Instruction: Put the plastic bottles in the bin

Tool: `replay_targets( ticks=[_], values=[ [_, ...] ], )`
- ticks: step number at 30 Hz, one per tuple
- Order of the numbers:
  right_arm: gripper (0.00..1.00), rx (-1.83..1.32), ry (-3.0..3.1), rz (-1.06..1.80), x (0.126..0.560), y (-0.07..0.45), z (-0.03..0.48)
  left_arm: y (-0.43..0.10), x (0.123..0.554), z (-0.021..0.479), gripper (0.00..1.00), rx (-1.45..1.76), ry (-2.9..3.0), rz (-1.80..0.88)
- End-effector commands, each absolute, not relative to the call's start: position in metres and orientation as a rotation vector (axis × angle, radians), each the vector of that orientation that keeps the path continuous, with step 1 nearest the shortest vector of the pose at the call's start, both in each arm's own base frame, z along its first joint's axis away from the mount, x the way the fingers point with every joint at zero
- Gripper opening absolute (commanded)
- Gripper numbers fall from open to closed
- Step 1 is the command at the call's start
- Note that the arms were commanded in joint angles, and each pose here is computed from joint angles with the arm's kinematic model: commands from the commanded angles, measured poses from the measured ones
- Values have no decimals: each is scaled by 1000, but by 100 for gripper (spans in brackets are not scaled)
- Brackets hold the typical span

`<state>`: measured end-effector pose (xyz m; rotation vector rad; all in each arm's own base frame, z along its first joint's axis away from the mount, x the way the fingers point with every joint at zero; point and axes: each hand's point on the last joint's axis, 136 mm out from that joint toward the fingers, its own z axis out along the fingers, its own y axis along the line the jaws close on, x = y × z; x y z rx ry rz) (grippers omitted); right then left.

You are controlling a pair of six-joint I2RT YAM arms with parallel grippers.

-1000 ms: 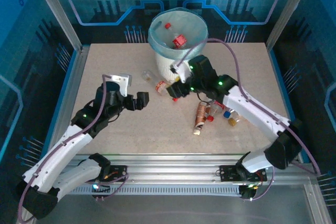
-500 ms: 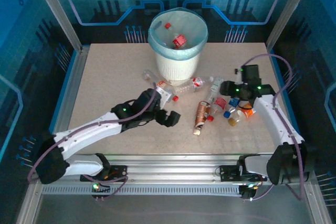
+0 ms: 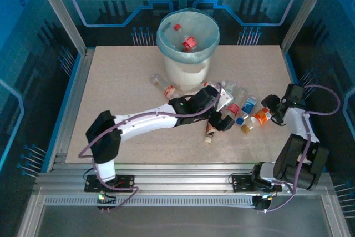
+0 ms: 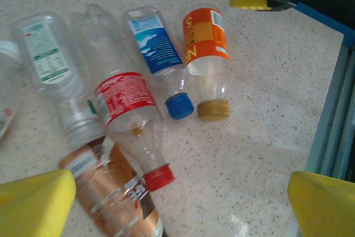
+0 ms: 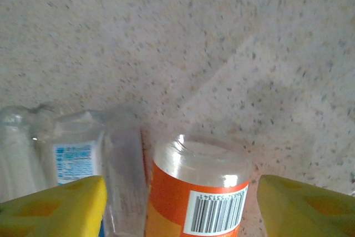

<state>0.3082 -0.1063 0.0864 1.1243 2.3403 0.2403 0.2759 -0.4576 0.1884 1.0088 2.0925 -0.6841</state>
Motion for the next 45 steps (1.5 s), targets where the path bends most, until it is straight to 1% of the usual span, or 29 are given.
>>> replay_targets(
  ticks=[1,4,11,16,20,25,28,30,32,37,41,45],
  values=[
    [75,1167,2296,302,317,-106,81,-478,272,191,99,1051,2057,-750],
    [77,1177,2309,317,315,-103,69,-484,273,184,99,1044,2073,-778],
    [76,1198,2355,424,319,-92,46,-485,272,174,99,1053,2099,-770],
    [70,1247,2353,456,314,-94,34,-484,272,173,99,1047,2109,-771],
    [63,1265,2342,461,310,-100,31,-485,272,173,99,1043,2110,-774],
    [56,1289,2315,480,308,-108,33,-487,273,174,99,1038,2107,-782],
    [54,1275,2292,464,308,-111,42,-486,273,179,99,1032,2101,-780],
    [51,1262,2275,435,308,-114,50,-484,274,187,99,1022,2087,-781],
    [50,1243,2259,420,308,-116,62,-480,276,200,99,1002,2070,-786],
    [48,1151,2181,307,308,-115,109,-465,278,244,99,931,1995,-824],
    [47,997,2074,166,312,-101,170,-441,283,279,99,851,1937,-845],
    [47,808,1954,124,323,-67,236,-409,294,309,99,761,1898,-829]
  ],
)
